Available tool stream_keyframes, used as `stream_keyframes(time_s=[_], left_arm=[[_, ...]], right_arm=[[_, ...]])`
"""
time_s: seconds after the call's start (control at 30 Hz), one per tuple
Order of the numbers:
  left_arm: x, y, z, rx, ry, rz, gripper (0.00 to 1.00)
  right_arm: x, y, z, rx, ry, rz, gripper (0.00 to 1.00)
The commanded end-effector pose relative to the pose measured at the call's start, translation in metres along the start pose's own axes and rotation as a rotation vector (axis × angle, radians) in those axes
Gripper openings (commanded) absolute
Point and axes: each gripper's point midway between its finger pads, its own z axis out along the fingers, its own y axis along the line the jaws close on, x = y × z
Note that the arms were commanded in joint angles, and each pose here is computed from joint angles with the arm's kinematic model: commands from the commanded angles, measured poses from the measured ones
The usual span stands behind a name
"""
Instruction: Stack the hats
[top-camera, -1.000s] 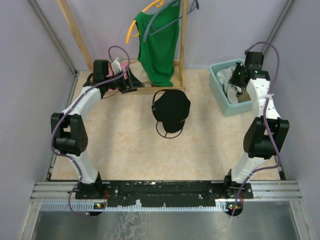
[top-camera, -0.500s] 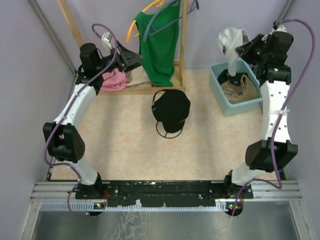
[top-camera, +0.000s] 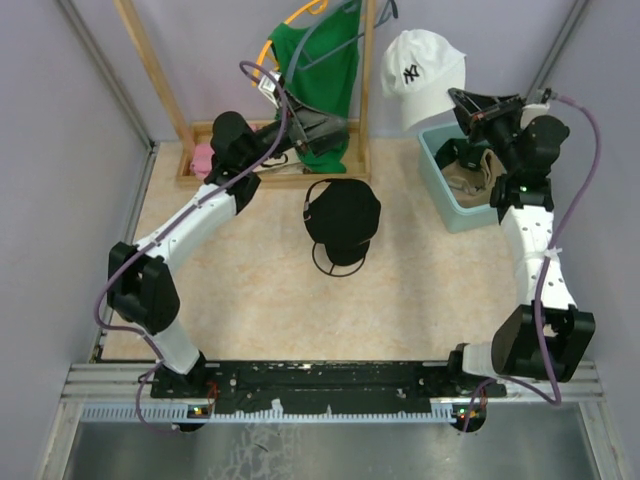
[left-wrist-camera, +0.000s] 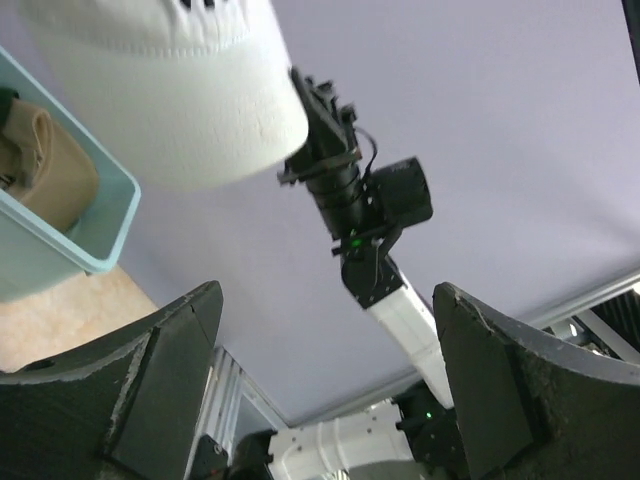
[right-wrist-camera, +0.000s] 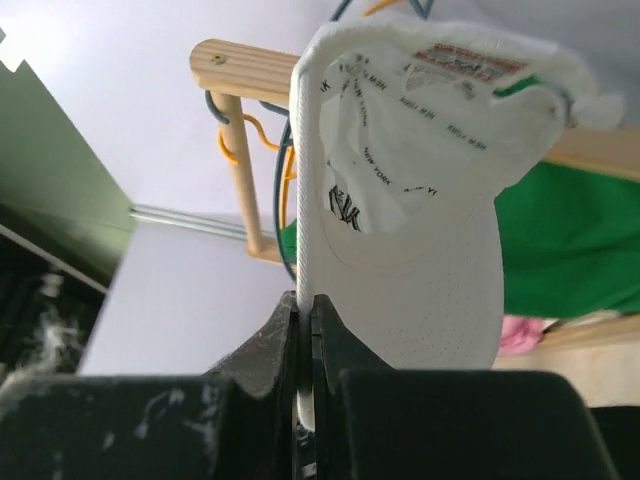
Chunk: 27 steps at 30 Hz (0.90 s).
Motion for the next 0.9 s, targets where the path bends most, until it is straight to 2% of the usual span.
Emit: stream_keyframes(time_s=[0.0,0.07,0.23,0.43,0.87], left_arm=[[-0.034,-0.009,0.008,0.058,-0.152,0.120,0.93],[-0.040,-0.002,0.010,0.054,-0.184,0.156,0.94],[-0.035,0.014,0.017,0.065,-0.169,0.145,0.94],[-0.042,0.018,0.024,0.108,-0.212,0.114,0.96],[-0.060,0.027,0.053,0.156,-0.234,0.117,0.97]], right_arm=[[0.011,0.082,-0.024,-0.301,0.038,0.275,0.00],[0.012,0.083,-0.028,-0.322,0.056,0.363,0.00],[0.015,0.082,-0.035,-0.381,0.087,0.535,0.00],[0.025,0.072,-0.041,-0.384,0.123,0.640,0.00],[0.053,0.077,-0.049,-0.379,0.223,0.685,0.00]])
